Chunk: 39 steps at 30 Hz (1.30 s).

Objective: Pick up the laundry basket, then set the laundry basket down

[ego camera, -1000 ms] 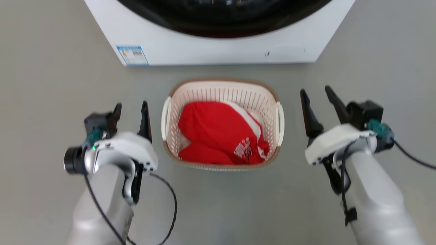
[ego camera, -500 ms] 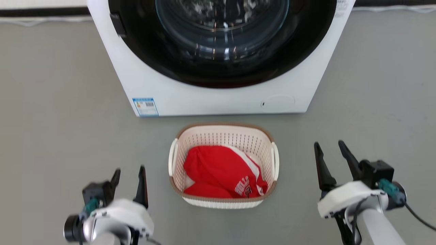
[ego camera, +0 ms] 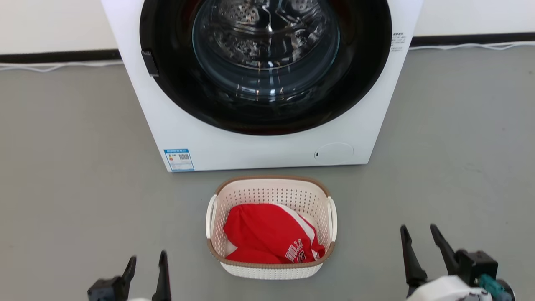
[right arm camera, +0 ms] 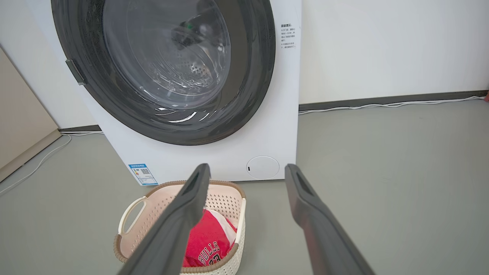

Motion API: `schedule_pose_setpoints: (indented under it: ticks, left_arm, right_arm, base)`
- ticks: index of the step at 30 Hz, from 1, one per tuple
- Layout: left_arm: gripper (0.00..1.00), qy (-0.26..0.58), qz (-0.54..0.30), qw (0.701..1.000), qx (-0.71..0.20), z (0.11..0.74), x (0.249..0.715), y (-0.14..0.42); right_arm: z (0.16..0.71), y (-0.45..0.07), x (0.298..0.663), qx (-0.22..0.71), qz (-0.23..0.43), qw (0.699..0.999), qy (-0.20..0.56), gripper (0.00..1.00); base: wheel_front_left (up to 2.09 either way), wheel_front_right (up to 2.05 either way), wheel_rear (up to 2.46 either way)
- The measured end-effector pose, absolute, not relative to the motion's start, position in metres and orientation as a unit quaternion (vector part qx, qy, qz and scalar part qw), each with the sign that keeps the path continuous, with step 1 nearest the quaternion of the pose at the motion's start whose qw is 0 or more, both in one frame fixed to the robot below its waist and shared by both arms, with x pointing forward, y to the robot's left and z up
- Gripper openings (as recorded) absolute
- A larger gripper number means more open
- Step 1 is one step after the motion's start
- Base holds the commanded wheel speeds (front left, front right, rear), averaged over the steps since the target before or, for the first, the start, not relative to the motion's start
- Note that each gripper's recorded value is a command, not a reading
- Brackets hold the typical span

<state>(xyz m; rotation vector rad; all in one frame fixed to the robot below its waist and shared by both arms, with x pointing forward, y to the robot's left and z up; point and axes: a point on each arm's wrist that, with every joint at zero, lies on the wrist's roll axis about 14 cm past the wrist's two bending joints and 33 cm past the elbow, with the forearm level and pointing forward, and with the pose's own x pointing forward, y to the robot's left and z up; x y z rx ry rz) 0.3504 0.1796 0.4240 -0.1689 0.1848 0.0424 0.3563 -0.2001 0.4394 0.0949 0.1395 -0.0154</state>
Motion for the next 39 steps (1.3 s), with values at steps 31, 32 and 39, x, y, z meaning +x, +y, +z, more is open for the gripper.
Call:
schedule_pose_setpoints:
  ticks: [31, 32, 39]
  left_arm:
    - [0.0, 0.145, 0.057, 0.973, -0.17, 0.398, 0.323, 0.185]
    - [0.0, 0.144, 0.057, 0.972, -0.175, 0.398, 0.323, 0.185]
    - [0.0, 0.145, 0.07, 0.964, -0.214, 0.399, 0.323, 0.188]
  right_arm:
    - [0.413, -0.211, 0.327, 0.137, -0.053, 0.983, 0.114, 0.0]
    - [0.414, -0.211, 0.327, 0.141, -0.054, 0.982, 0.113, 0.0]
    - [0.416, -0.213, 0.329, 0.181, -0.064, 0.975, 0.11, 0.0]
  base:
    - [0.0, 0.0, 0.0]
    - [0.0, 0.0, 0.0]
    - [0.0, 0.0, 0.0]
